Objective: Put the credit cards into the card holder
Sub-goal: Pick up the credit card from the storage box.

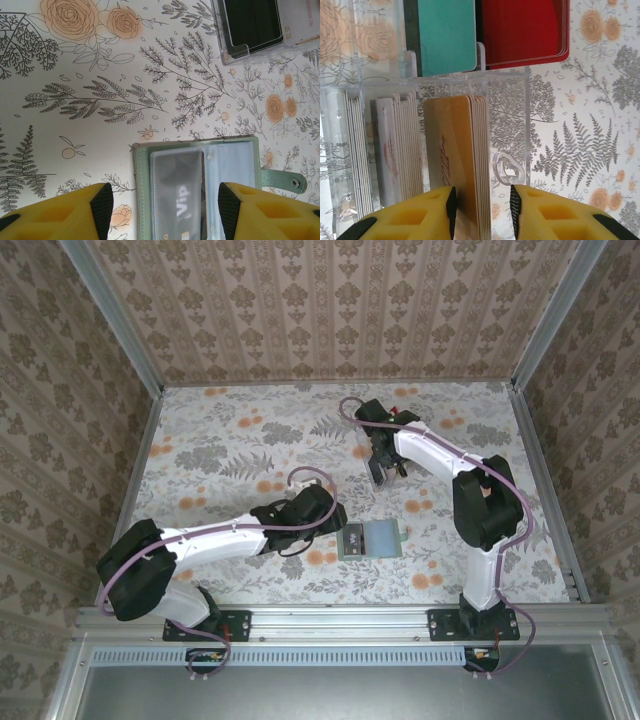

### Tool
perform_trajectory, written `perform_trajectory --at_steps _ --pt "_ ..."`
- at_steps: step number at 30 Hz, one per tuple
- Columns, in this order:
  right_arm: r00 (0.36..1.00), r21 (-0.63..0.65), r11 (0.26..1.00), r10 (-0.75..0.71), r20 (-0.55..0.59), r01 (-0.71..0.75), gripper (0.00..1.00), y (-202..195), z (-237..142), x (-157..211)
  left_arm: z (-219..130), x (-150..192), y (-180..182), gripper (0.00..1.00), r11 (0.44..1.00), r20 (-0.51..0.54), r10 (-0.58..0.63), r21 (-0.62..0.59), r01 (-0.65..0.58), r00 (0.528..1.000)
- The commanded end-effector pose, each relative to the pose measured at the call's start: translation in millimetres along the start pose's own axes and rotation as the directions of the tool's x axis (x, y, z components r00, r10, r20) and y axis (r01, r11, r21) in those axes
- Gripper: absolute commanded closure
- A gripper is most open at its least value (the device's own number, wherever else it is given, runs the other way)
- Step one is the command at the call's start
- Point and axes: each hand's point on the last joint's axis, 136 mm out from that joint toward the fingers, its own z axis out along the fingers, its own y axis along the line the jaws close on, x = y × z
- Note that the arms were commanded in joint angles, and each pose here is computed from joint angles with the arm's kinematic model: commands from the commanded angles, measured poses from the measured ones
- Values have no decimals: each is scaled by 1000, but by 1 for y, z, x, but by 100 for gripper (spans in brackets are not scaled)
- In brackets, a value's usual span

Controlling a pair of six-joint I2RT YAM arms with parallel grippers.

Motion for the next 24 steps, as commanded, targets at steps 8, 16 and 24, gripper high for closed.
perform_trajectory --at_steps 8,16,24 --pt "999 79 997 20 50 -24 71 -22 -13 -4 -5 -3 -3 40 1000 1 -2 22 2 1000" --pt "998 76 997 24 58 -29 79 -23 -16 -5 -5 -1 -4 39 1000 -8 -4 24 4 1000" --pt "997 76 996 33 69 -38 80 -26 -20 -5 -4 1 -4 39 1000 -15 -5 26 5 1000"
